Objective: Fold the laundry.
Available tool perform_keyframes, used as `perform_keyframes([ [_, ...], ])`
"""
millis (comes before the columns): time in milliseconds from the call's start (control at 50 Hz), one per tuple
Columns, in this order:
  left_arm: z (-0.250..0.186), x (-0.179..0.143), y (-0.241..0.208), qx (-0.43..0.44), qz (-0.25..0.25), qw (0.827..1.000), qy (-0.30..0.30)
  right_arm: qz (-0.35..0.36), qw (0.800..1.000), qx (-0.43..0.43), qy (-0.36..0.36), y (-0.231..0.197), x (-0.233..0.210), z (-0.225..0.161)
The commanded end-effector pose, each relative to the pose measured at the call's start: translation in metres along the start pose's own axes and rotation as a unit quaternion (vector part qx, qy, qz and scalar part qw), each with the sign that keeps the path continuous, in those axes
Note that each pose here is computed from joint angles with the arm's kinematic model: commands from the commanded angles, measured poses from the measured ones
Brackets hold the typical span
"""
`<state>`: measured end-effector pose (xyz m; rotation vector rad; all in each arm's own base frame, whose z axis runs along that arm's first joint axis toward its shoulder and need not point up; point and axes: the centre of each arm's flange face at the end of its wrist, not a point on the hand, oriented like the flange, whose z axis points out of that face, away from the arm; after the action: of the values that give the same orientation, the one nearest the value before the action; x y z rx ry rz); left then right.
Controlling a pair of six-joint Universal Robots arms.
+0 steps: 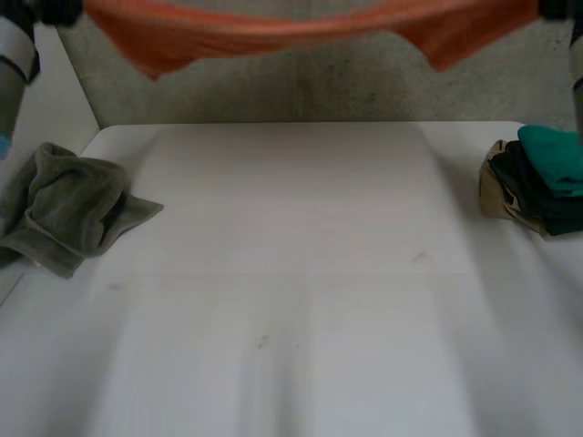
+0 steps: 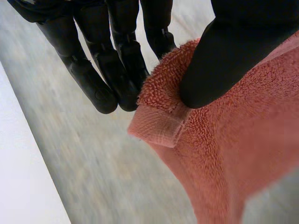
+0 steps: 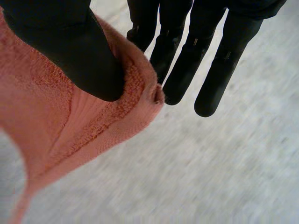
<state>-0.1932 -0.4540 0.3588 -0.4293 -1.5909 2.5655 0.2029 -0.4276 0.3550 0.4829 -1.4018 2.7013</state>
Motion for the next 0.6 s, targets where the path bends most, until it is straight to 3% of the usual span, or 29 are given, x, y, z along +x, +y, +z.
perform_keyframes([
  [20, -0.027, 0.01, 0.067, -0.102, 0.021, 0.994, 0.02, -0.001, 0.988, -0.148, -0.049, 0.069, -0.022, -0.042],
  [160, -0.082, 0.032, 0.121, -0.246, 0.034, 0.966, 0.075, -0.031, 0.951, -0.286, -0.11, 0.122, -0.041, -0.1],
  [300, -0.146, 0.045, 0.123, -0.387, 0.07, 0.908, 0.142, -0.09, 0.904, -0.38, -0.173, 0.116, -0.036, -0.142],
  [320, -0.159, 0.046, 0.118, -0.414, 0.086, 0.893, 0.158, -0.106, 0.888, -0.405, -0.191, 0.108, -0.031, -0.151],
  [380, -0.178, 0.042, 0.108, -0.454, 0.109, 0.866, 0.179, -0.13, 0.859, -0.443, -0.22, 0.095, -0.023, -0.167],
  [400, -0.192, 0.041, 0.098, -0.48, 0.118, 0.847, 0.198, -0.145, 0.838, -0.468, -0.24, 0.086, -0.016, -0.178],
  [460, -0.212, 0.041, 0.084, -0.514, 0.127, 0.817, 0.229, -0.167, 0.8, -0.505, -0.278, 0.07, -0.007, -0.197],
  [480, -0.222, 0.041, 0.076, -0.529, 0.134, 0.8, 0.249, -0.179, 0.772, -0.527, -0.307, 0.062, -0.002, -0.211],
  [520, -0.231, 0.041, 0.067, -0.54, 0.14, 0.785, 0.27, -0.192, 0.747, -0.542, -0.334, 0.054, 0.004, -0.223],
  [560, -0.239, 0.042, 0.058, -0.545, 0.147, 0.77, 0.299, -0.221, 0.737, -0.531, -0.356, 0.049, 0.012, -0.226],
  [600, -0.242, 0.043, 0.052, -0.543, 0.152, 0.764, 0.313, -0.235, 0.743, -0.511, -0.362, 0.046, 0.012, -0.224],
])
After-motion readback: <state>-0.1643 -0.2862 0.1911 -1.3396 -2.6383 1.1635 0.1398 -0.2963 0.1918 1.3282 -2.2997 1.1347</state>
